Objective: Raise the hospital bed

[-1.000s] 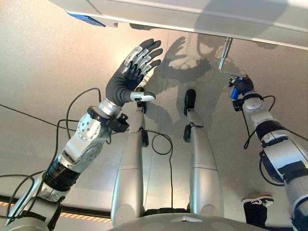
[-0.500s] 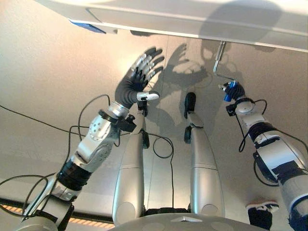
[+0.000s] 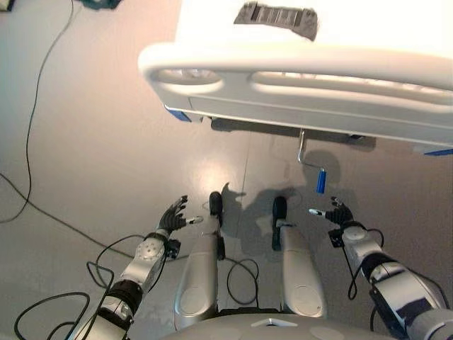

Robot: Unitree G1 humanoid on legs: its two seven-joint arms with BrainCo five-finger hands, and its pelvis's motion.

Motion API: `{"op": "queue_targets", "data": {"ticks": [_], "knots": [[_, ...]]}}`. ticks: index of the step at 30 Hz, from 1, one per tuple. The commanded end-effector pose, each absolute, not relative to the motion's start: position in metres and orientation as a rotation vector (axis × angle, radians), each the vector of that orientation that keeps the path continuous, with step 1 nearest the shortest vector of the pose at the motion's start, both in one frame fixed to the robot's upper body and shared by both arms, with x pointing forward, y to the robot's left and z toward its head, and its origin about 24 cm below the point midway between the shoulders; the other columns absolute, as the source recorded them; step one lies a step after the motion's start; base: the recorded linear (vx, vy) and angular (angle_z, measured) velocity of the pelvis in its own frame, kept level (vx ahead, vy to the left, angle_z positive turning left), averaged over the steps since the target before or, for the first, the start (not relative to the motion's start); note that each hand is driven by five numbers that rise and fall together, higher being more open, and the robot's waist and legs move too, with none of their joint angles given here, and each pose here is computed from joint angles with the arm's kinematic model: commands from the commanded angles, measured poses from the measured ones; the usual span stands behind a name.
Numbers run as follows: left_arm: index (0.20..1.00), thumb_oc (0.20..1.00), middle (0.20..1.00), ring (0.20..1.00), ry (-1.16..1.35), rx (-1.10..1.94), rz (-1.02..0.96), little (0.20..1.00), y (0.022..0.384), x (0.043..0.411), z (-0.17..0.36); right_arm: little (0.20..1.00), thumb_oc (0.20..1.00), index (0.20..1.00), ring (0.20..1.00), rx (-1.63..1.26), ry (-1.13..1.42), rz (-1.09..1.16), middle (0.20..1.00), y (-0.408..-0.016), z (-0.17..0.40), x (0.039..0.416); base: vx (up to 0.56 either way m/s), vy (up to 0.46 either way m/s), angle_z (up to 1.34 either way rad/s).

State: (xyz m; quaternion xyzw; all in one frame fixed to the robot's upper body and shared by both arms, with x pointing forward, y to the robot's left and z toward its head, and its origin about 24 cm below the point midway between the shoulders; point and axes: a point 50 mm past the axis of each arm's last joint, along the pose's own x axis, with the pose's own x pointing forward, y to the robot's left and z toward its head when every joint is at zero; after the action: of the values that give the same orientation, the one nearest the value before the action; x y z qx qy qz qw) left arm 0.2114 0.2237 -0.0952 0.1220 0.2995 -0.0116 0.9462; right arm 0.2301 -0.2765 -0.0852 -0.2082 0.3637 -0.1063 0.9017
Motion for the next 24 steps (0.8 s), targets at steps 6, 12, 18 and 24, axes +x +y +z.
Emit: {"op": "queue_targets", "data": {"ticks": [6,12,18,24], "knots": [[1.0,1.0,1.0,1.0,0.779,0.313,0.02,1.0,0.241,0.174,-0.12,1.0,1.0,1.0,1.0,-0.421,0.927,-0.166,1.0,-0.276,-0.117,0.178,0.11,-0.032,0.04],[1.0,1.0,1.0,1.0,0.81,0.28,0.029,1.0,0.238,0.162,-0.126,1.0,1.0,1.0,1.0,-0.384,1.066,-0.161,1.0,-0.273,-0.137,0.138,0.07,-0.017,0.03],[1.0,1.0,1.0,1.0,0.872,0.261,0.041,1.0,0.234,0.148,-0.135,1.0,1.0,1.0,1.0,-0.322,1.164,-0.182,1.0,-0.265,-0.149,0.108,0.07,-0.008,0.02],[1.0,1.0,1.0,1.0,0.925,0.266,0.038,1.0,0.226,0.134,-0.144,1.0,1.0,1.0,1.0,-0.244,1.14,-0.238,1.0,-0.258,-0.151,0.107,0.03,0.009,-0.06]]}}
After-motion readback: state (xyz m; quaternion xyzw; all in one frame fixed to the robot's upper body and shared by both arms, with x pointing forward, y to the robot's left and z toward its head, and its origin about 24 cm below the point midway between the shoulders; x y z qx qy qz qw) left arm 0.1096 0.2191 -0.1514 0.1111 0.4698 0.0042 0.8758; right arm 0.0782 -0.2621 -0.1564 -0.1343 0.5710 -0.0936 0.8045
